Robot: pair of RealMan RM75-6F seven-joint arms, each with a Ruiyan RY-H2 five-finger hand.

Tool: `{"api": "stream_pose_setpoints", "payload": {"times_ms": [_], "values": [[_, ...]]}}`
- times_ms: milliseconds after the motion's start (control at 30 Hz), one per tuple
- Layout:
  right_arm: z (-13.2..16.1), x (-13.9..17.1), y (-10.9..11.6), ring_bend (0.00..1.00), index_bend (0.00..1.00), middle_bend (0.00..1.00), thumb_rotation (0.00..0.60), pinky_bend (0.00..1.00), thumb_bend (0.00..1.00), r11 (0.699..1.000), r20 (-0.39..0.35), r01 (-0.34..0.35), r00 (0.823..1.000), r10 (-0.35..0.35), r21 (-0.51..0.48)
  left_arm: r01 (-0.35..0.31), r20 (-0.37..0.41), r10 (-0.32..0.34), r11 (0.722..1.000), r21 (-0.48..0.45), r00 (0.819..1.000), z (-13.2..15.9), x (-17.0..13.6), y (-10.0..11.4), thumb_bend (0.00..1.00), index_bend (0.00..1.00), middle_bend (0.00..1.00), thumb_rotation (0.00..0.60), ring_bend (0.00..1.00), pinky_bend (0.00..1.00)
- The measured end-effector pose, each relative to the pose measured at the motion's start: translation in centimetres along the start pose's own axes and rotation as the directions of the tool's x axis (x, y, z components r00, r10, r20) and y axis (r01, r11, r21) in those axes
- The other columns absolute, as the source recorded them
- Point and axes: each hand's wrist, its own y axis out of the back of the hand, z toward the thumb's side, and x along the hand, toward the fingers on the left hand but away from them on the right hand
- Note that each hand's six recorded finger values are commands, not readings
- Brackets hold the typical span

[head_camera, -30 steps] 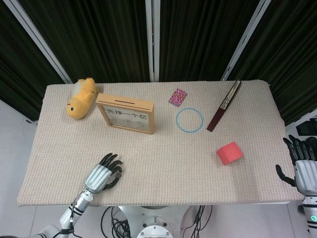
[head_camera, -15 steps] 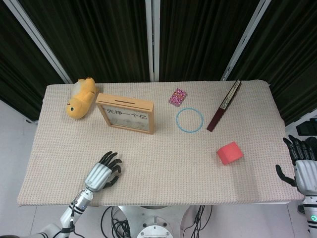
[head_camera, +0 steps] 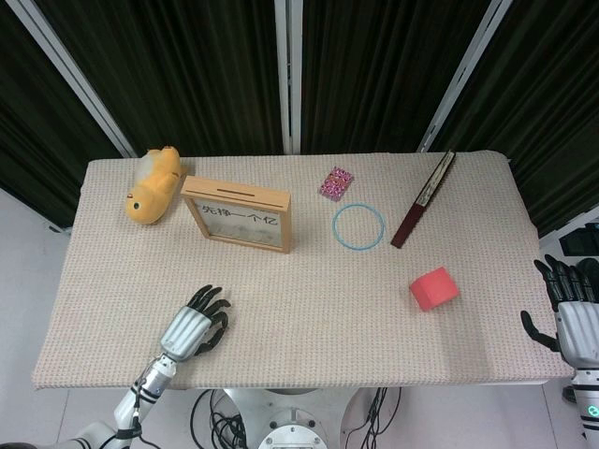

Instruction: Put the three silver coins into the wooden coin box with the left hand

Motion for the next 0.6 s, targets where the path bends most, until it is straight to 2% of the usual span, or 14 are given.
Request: {"api": "stream_pose_setpoints", "payload": {"times_ms": [367,600], "values": [[-0.1,0.0,0.0,0.0,0.0,0.0,0.6,0.0,0.32,1.0,0.002,0.002,1.0,-0.002,-0.003,-0.001,0.0,0.001,1.0,-0.022,1.0,0.3,0.2,-0.1,0.45,0.55,0.28,0.6,0.08,0.12],[-0.1,0.1,0.2,0.0,0.0,0.0,0.6,0.0,0.32,1.0,-0.001,0.007,1.0,-0.007,-0.007,-0.056,-0.001,0.056,0.998,-0.039,0.998,0.5,0.7,1.4,0.45,0.56,0.28,0.6,0.08,0.12]]}}
